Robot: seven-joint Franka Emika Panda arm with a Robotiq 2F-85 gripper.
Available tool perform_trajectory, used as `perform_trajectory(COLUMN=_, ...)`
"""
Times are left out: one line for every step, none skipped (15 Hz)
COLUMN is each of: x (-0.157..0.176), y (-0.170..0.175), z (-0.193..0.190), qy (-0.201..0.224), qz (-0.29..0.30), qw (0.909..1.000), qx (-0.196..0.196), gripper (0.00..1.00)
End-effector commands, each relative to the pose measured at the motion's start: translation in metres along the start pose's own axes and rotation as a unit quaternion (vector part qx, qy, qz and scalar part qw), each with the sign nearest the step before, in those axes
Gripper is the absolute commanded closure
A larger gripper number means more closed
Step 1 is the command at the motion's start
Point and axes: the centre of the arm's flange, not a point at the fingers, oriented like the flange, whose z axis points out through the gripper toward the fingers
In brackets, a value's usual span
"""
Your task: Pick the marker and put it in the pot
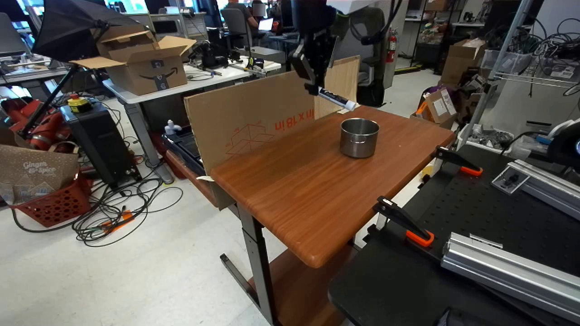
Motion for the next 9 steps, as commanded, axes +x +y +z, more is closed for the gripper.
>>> perform_trajectory(x=-0.038, y=0.014, z=-0.017, qy=0.048, qz=0.021, qw=0.9974, qx=-0.050, gripper=0.95)
perform_trajectory(x=-0.046, y=0.019, z=-0.019, qy=0.058, qz=0.028, qw=0.9960, qx=-0.062, gripper=0.95)
perform_trajectory(x=-0.051, y=0.024, z=-0.020, qy=0.067, qz=0.034, qw=0.9944, qx=-0.074, gripper=0.95)
perform_trajectory(x=-0.058, y=0.028, z=-0.020, qy=0.077, qz=0.043, qw=0.9921, qx=-0.088, gripper=0.95)
perform_trajectory(x=-0.064, y=0.033, z=-0.019, qy=0.086, qz=0.048, qw=0.9902, qx=-0.099, gripper=0.95)
perform_trajectory(x=-0.068, y=0.036, z=-0.015, qy=0.095, qz=0.059, qw=0.9878, qx=-0.108, gripper=0.95)
perform_trajectory(x=-0.072, y=0.039, z=-0.012, qy=0.104, qz=0.066, qw=0.9856, qx=-0.116, gripper=0.95)
perform_trajectory(x=-0.074, y=0.042, z=-0.008, qy=0.111, qz=0.075, qw=0.9835, qx=-0.122, gripper=0.95)
perform_trajectory(x=-0.077, y=0.045, z=-0.003, qy=0.119, qz=0.082, qw=0.9813, qx=-0.127, gripper=0.95)
